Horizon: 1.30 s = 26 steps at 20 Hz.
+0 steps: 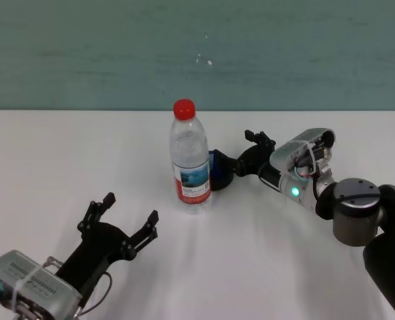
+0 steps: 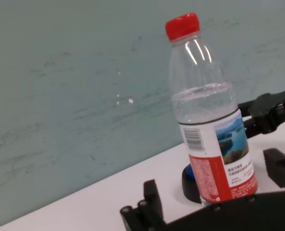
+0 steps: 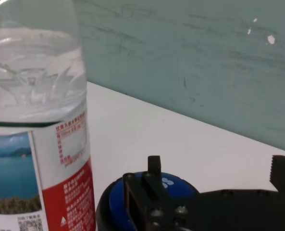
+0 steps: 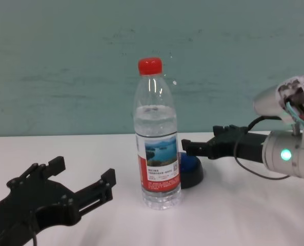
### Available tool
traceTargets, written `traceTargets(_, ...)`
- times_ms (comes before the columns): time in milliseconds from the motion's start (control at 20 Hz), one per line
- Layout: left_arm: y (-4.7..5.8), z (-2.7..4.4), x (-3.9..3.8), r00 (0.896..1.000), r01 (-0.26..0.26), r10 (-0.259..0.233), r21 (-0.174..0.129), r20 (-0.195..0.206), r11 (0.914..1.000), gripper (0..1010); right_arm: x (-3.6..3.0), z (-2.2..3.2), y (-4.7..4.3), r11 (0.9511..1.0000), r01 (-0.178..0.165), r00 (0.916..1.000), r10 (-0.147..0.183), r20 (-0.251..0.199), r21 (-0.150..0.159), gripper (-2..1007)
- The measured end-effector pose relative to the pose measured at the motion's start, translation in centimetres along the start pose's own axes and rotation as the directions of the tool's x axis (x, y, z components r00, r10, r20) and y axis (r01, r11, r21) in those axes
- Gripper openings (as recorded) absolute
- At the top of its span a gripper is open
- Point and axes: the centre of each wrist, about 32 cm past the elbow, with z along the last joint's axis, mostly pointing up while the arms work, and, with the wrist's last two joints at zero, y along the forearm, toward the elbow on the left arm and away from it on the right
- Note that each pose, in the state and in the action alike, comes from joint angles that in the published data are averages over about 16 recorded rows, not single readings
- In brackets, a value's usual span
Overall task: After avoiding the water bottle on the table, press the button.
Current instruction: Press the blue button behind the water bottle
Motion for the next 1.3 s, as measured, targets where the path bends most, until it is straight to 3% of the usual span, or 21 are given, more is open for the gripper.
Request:
traceTargets(550,0.0,0.0,0.0,1.0,0.0,0.0,0.0,0.0,1.0,1000,-0.12,-1.31,0.5,0.9997,-0.003,1.0,0.003,-0.008,-0.025,1003)
traceTargets(750,0.0,0.0,0.0,1.0,0.0,0.0,0.0,0.0,1.0,1000,-0.16,-1.54,0.51,0.9996,-0.004,1.0,0.003,-0.009,-0.027,1003)
traceTargets(1000,0.0,0.0,0.0,1.0,0.0,0.0,0.0,0.0,1.0,1000,-0.17,-1.17,0.27,0.9999,-0.002,1.0,0.002,-0.005,-0.011,1003)
traceTargets(1300,0.0,0.0,0.0,1.0,0.0,0.0,0.0,0.0,1.0,1000,-0.06,-0.2,-0.4,0.9998,0.004,1.0,-0.004,0.001,0.022,1003)
